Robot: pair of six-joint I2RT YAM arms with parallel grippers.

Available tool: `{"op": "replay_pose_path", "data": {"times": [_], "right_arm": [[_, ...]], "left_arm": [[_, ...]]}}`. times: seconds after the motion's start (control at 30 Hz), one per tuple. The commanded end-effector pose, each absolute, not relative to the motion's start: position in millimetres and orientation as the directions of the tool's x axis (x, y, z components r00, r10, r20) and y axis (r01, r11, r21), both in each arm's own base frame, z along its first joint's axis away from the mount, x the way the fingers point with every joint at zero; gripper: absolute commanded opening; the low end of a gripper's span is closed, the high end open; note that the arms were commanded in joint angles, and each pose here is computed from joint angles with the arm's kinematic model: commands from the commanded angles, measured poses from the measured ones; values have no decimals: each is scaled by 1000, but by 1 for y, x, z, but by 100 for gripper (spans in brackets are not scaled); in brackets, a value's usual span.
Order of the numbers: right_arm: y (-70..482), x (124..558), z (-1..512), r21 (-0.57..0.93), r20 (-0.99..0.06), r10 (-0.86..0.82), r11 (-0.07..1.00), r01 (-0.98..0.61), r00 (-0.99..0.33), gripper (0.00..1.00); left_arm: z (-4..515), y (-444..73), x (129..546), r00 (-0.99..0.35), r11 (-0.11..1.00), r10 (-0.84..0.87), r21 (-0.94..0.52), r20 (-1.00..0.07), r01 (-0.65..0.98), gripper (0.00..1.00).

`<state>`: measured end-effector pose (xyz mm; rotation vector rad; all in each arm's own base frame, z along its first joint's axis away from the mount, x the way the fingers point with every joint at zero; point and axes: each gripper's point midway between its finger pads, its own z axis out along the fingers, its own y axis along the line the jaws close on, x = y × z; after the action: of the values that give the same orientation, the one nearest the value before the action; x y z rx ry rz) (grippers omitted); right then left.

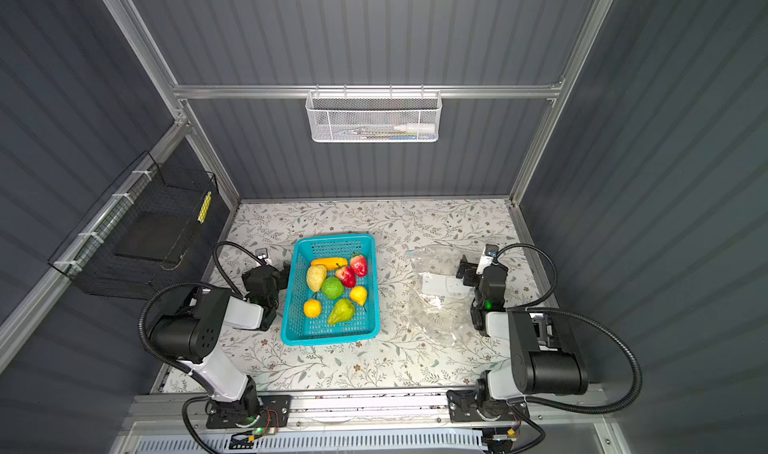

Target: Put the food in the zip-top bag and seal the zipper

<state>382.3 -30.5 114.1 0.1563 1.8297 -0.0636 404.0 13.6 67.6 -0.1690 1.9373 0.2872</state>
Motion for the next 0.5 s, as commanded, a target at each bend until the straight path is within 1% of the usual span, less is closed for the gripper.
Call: {"op": "replay_pose_path", "data": {"times": [0.0, 0.47], "right_arm": [[-34, 383, 119, 38, -970, 74, 987, 158, -229, 99], [-34, 383, 120, 39, -971, 75, 987, 158, -229, 99]], "left_arm": [[70, 17, 408, -371, 954, 29, 136, -928, -266, 99], [71, 17, 408, -369, 954, 27, 134, -929, -267, 99]]}}
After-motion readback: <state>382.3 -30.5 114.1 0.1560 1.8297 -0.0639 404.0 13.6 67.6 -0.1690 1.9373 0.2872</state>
